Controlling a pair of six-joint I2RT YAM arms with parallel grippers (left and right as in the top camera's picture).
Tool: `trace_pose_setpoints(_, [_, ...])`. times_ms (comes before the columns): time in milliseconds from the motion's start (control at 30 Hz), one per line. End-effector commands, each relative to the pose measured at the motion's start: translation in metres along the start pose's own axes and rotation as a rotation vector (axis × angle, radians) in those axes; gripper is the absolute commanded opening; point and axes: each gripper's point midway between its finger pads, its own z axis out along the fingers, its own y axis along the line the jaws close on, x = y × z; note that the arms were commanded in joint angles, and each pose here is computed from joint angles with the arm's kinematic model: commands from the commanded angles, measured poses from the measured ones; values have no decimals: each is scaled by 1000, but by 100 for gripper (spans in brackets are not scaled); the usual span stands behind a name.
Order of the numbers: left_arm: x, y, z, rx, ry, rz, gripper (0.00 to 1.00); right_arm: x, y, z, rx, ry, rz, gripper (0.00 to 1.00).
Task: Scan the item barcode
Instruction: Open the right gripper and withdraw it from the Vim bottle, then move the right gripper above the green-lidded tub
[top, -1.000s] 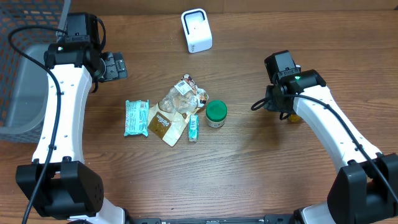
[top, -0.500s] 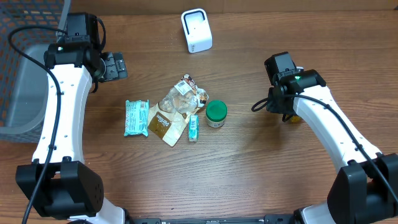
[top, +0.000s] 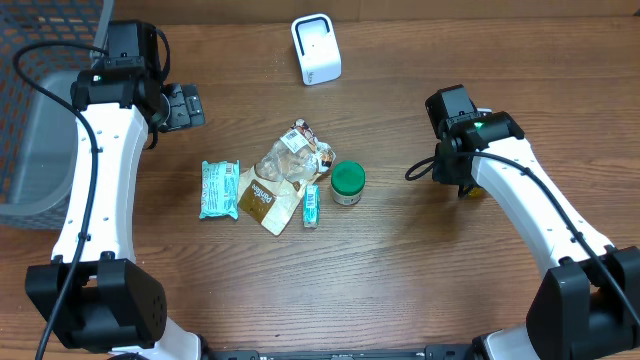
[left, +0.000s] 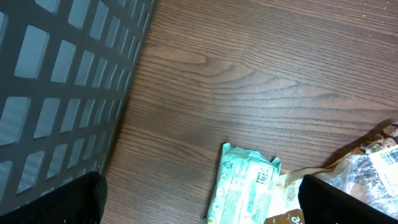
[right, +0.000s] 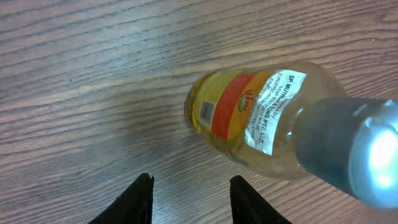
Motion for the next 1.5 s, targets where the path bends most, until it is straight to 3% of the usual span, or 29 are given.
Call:
trace_pose_setpoints(0, [-7,1,-7,-1,-26,-2,100,-1,-6,-4,13,-18,17,37])
trace_pose_setpoints(267, [-7,1,-7,-1,-26,-2,100,2,-2,-4,-13,-1,43,40])
trace_pose_setpoints(467, [-6,1,-7,-1,-26,-2,100,18,46,-12,-289,112,66,55])
trace_pose_setpoints(700, [-7,1,-7,-1,-26,-2,100,16,99,-37,-603,152,65,61])
trace_pose_setpoints(900, [-6,1,-7,-1,-26,-2,100,11,123,-49,-651,84,10,100])
trace_pose_setpoints(1467, [-7,1,-7,-1,-26,-2,100,8,134,-51,-511,-43,-22,100])
